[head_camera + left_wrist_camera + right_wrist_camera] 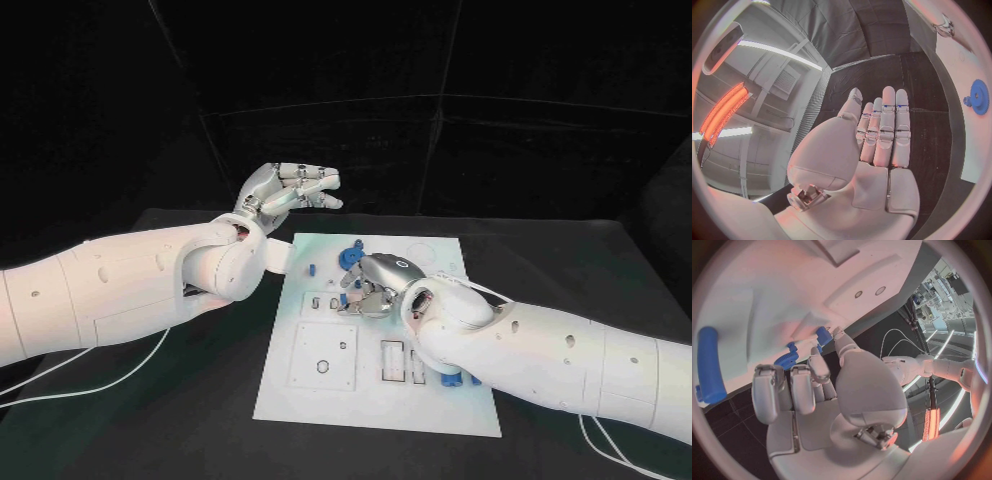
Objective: Assemble the parts on the task board
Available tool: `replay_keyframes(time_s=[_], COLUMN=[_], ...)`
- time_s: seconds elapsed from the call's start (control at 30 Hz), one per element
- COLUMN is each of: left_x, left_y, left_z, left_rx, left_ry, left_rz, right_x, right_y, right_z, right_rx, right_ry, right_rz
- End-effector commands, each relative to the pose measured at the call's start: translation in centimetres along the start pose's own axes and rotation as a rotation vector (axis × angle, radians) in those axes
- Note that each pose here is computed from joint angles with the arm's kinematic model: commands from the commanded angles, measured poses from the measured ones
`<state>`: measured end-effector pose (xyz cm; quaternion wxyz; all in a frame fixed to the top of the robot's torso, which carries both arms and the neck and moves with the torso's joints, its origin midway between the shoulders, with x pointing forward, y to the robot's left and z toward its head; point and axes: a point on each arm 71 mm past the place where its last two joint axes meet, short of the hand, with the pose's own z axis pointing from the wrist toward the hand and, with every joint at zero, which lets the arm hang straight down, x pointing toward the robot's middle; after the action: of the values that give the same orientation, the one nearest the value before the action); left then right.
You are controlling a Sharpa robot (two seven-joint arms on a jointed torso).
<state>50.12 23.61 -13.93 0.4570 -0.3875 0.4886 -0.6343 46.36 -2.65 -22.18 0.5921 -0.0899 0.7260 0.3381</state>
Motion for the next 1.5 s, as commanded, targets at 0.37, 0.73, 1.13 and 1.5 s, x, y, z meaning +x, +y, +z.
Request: replay_keyframes(time_s=[0.37, 0.73, 1.13, 1.5], left_x=[-0.25, -0.09, 1.59, 3.76], left_y=[1.50, 4.56, 4.52, 4.77], left_z=[-0.16, -1.08, 0.24, 2.10], left_rx=[-0.223, -0.672, -0.805, -0.816], left_ry=[0.096, 0.367, 0.484, 0.532], left_rz=[0.115, 0.493, 0.916, 1.065], right_x=[-5.8, -13.7, -15.5, -15.6], right_y=[-1.2, -7.6, -10.4, -10.7], right_z=[-3.7, -7.4, -8.3, -7.8], right_rx=[-0.266, -0.082, 0.013, 0.042], right_ry=[-0.054, -0.079, -0.131, -0.136], right_rz=[0.180, 0.317, 0.335, 0.320])
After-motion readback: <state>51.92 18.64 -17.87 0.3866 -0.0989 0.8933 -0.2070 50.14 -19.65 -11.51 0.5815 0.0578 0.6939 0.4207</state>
